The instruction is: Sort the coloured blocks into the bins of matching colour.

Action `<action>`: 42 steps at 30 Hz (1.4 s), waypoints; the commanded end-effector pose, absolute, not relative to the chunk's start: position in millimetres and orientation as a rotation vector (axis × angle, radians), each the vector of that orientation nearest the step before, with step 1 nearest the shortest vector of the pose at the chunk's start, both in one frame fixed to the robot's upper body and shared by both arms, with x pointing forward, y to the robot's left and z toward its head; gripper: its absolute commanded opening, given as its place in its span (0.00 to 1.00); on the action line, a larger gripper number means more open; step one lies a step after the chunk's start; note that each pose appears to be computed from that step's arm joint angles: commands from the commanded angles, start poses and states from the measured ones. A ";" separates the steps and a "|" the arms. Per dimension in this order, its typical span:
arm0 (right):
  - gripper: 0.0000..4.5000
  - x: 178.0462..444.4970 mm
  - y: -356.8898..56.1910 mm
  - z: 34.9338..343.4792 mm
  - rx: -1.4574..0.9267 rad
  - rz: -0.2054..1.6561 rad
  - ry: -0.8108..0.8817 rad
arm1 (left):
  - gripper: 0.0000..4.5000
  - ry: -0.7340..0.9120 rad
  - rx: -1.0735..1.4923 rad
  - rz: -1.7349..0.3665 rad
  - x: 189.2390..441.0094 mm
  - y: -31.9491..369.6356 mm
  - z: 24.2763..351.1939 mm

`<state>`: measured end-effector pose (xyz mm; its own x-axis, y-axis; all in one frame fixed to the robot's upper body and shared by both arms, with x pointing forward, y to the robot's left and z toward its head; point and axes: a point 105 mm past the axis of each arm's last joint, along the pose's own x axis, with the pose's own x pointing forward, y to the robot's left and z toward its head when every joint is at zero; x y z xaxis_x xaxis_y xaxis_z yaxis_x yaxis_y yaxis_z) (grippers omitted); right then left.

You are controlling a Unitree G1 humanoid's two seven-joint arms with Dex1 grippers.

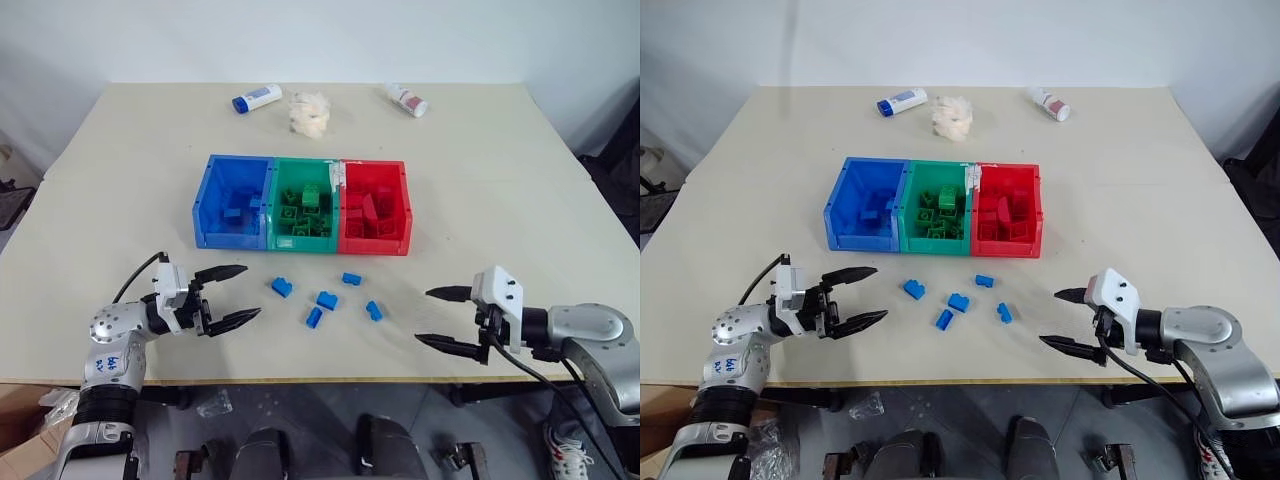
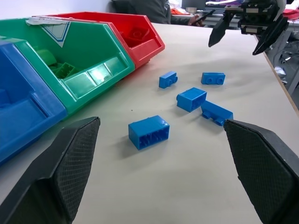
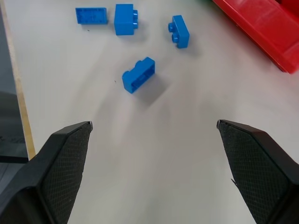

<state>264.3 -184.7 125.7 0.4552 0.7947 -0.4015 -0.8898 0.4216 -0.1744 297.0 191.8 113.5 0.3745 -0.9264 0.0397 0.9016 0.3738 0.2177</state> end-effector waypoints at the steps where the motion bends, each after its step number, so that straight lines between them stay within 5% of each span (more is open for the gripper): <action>1: 0.99 268.3 -171.6 127.7 -0.399 1.090 0.252 | 1.00 -0.182 0.201 -1.209 293.7 193.1 119.8; 10: 0.99 293.6 -119.3 104.4 -0.383 1.136 0.245 | 1.00 -0.200 0.184 -1.254 277.5 190.1 120.8; 13: 0.86 296.5 -114.4 98.8 -0.381 1.143 0.272 | 1.00 -0.196 0.185 -1.243 272.0 192.6 120.5; 21: 0.25 293.5 -113.8 107.1 -0.399 1.160 0.249 | 1.00 -0.180 0.178 -1.205 261.1 196.1 117.5; 30: 0.24 302.6 -88.0 148.3 -0.349 1.208 0.091 | 1.00 -0.178 0.171 -1.193 259.0 196.4 115.5; 41: 0.24 372.4 35.1 223.1 -0.296 1.208 -0.243 | 1.00 -0.197 0.176 -1.178 266.8 194.4 117.2; 42: 0.32 377.2 46.1 233.0 -0.280 1.187 -0.285 | 1.00 -0.198 0.177 -1.176 267.0 194.5 117.5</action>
